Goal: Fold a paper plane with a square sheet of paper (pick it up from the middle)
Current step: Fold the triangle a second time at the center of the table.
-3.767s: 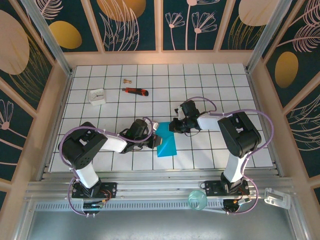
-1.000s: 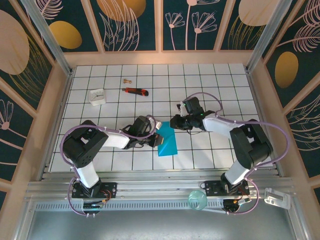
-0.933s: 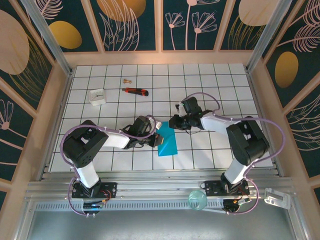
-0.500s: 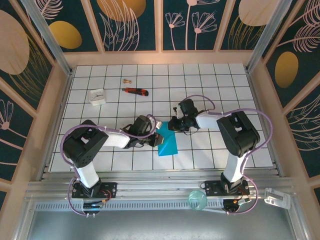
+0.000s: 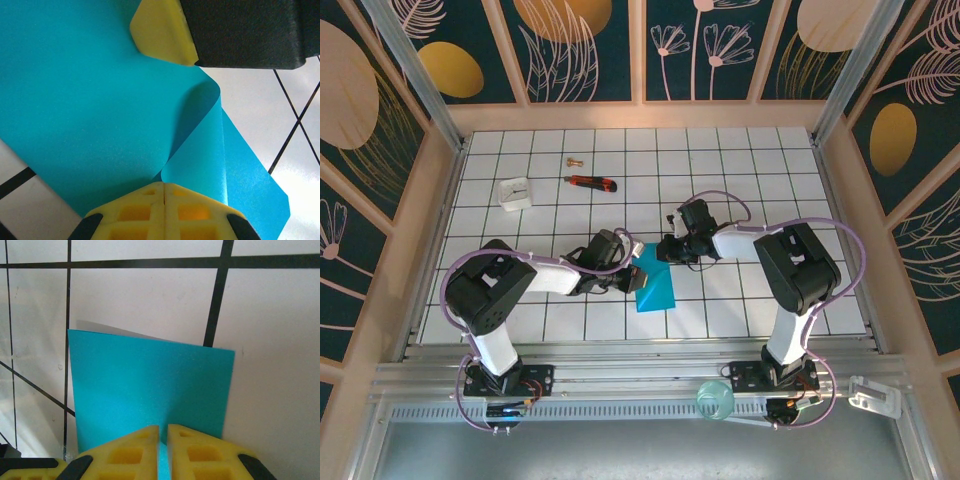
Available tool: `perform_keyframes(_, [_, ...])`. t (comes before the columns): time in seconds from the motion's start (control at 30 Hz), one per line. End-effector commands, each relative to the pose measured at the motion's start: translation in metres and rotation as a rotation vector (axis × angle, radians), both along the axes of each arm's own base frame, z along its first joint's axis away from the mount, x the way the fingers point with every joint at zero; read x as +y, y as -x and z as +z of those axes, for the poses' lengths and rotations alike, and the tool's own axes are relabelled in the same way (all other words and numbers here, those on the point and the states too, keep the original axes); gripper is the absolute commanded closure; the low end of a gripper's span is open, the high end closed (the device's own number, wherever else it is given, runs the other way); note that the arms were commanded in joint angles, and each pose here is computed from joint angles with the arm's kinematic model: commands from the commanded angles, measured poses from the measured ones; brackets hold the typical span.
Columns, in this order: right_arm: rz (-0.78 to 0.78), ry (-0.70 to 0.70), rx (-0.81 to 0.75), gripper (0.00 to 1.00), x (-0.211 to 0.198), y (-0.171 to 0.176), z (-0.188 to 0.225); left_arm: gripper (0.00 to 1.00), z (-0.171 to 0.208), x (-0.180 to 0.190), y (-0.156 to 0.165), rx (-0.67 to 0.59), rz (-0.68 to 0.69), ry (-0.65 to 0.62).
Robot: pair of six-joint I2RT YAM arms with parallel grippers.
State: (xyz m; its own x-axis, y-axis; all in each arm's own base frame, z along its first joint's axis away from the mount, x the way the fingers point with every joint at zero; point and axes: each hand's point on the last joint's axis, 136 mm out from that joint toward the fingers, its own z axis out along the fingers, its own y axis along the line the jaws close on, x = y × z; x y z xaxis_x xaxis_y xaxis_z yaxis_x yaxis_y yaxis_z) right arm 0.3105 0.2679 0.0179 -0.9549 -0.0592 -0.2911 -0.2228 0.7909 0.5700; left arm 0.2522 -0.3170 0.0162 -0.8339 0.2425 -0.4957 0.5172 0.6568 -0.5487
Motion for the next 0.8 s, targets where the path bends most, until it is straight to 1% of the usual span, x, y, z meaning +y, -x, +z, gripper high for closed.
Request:
perform_keyframes(0.0, [0.005,0.079,0.057,0.87,-0.0144,0.0194,-0.0223,1.0,-0.0011,-0.0027,-0.0033,0.008,-0.006,-0.001])
perform_keyframes(0.37, [0.006,0.08,0.06,0.87,-0.0145,0.0204,-0.0232,1.0,0.0022,-0.0067,-0.0056,0.004,-0.013,0.01])
perform_keyframes(0.77, [0.007,0.082,0.064,0.87,-0.0149,0.0213,-0.0247,1.0,-0.0019,0.0013,0.0001,0.011,-0.003,-0.008])
